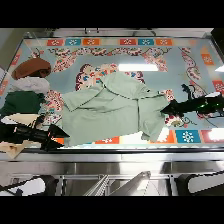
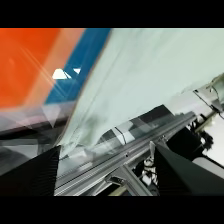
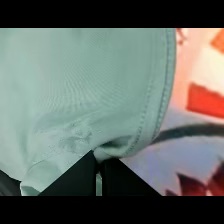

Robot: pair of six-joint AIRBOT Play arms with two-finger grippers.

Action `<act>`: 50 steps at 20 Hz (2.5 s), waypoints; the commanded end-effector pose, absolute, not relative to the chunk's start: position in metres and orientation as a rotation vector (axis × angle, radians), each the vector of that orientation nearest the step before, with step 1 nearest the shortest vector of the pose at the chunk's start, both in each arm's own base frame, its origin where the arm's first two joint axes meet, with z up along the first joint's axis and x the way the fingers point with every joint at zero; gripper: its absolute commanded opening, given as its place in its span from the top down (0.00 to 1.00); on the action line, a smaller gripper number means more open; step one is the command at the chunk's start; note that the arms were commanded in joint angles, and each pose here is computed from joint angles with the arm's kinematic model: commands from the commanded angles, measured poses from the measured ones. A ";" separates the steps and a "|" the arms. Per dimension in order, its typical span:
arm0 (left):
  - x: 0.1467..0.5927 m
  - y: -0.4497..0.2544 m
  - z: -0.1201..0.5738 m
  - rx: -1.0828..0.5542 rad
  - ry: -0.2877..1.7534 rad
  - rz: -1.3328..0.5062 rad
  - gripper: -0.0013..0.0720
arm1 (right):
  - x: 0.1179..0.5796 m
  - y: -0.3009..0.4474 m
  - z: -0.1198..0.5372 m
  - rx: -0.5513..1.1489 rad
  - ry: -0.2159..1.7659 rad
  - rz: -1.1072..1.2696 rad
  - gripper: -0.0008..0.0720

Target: Fold the shirts.

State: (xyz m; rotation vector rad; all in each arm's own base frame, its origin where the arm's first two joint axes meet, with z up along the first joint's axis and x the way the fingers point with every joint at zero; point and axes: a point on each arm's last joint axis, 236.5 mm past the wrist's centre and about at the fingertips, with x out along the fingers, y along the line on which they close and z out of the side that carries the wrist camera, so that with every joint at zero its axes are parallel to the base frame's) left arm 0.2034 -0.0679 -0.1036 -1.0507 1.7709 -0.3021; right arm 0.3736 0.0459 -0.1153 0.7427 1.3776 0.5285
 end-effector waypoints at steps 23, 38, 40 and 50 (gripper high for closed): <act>0.242 -0.097 0.358 -0.659 0.314 -1.256 0.94 | 0.286 0.069 0.366 0.492 0.115 0.959 0.96; 0.315 -0.095 0.289 -0.675 0.620 -1.096 0.94 | 0.325 0.029 0.369 0.169 0.045 0.549 0.96; 0.360 -0.095 0.206 -0.713 0.789 -0.995 0.94 | 0.371 0.040 0.282 0.296 0.229 0.587 0.96; 0.498 -0.071 0.020 -0.804 1.117 -0.893 0.95 | 0.538 0.014 0.017 0.540 0.568 0.278 0.96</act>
